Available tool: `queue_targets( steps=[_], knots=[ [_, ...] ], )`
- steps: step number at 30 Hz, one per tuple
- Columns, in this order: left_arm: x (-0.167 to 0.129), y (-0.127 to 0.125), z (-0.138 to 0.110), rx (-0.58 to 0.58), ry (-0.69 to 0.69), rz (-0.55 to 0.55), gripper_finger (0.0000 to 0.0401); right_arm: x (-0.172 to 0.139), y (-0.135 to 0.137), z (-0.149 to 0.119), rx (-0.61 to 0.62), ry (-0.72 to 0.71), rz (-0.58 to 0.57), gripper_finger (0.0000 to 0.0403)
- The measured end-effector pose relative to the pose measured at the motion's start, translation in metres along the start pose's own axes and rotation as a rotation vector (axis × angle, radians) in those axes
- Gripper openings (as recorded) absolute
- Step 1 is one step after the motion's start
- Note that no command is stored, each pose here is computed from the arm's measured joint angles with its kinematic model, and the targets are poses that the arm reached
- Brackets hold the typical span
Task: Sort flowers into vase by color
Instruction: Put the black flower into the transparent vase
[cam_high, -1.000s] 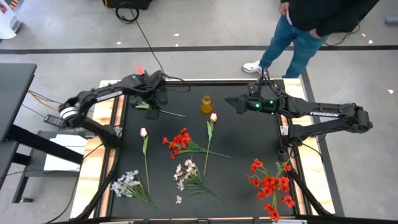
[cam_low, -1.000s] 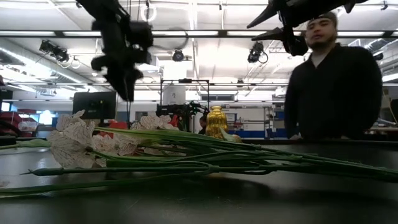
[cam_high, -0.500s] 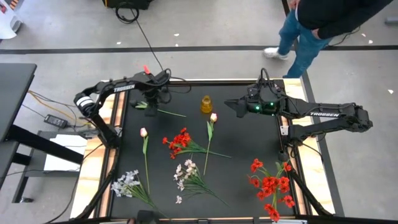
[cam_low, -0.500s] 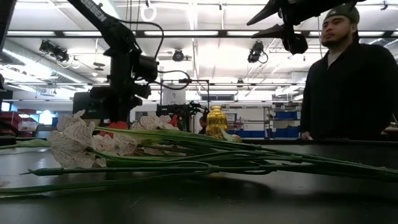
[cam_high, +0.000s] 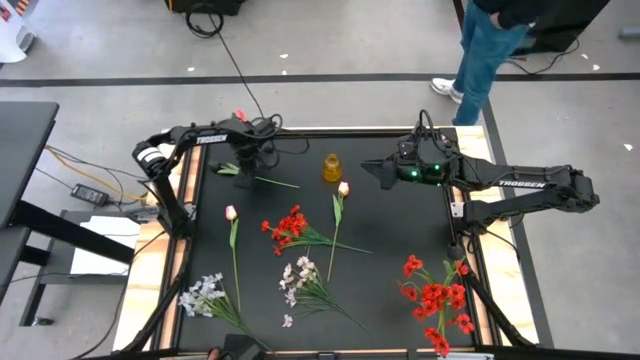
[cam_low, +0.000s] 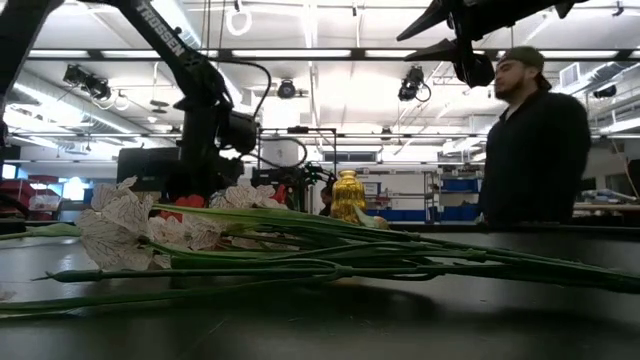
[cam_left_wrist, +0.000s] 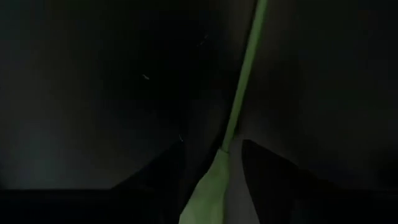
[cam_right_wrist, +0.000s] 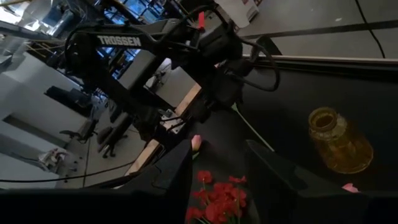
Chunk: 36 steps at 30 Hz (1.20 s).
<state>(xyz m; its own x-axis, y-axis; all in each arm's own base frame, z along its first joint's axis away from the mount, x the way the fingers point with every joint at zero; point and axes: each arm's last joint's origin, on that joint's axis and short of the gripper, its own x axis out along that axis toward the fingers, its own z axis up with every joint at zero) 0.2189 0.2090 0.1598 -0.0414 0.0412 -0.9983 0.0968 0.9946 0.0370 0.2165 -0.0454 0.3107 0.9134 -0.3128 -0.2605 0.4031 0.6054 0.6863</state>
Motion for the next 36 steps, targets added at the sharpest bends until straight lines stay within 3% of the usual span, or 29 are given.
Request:
queue_targets(
  steps=[9,13,18,25,33,36],
  knots=[
    [0.017,0.003,0.002,-0.028,0.070,-0.031,0.0146,0.000,0.001,-0.001,-0.003,0.005,0.005,0.0154],
    [0.018,0.004,0.002,-0.031,0.068,-0.019,0.0103,0.000,0.003,-0.003,-0.006,0.011,0.012,0.0154],
    [0.017,0.004,0.001,-0.052,0.076,-0.019,0.0022,-0.001,0.003,-0.003,-0.010,0.014,0.014,0.0154],
    [0.004,-0.011,-0.002,0.004,0.146,0.003,0.0009,-0.001,0.003,-0.003,-0.007,0.013,0.014,0.0154],
    [-0.058,-0.040,0.007,0.214,0.065,0.274,0.0008,-0.001,0.003,-0.002,0.016,0.007,0.016,0.0154],
    [-0.084,-0.059,0.010,0.355,0.017,0.385,0.0007,-0.001,0.003,-0.002,0.036,0.007,0.017,0.0154]
  ],
)
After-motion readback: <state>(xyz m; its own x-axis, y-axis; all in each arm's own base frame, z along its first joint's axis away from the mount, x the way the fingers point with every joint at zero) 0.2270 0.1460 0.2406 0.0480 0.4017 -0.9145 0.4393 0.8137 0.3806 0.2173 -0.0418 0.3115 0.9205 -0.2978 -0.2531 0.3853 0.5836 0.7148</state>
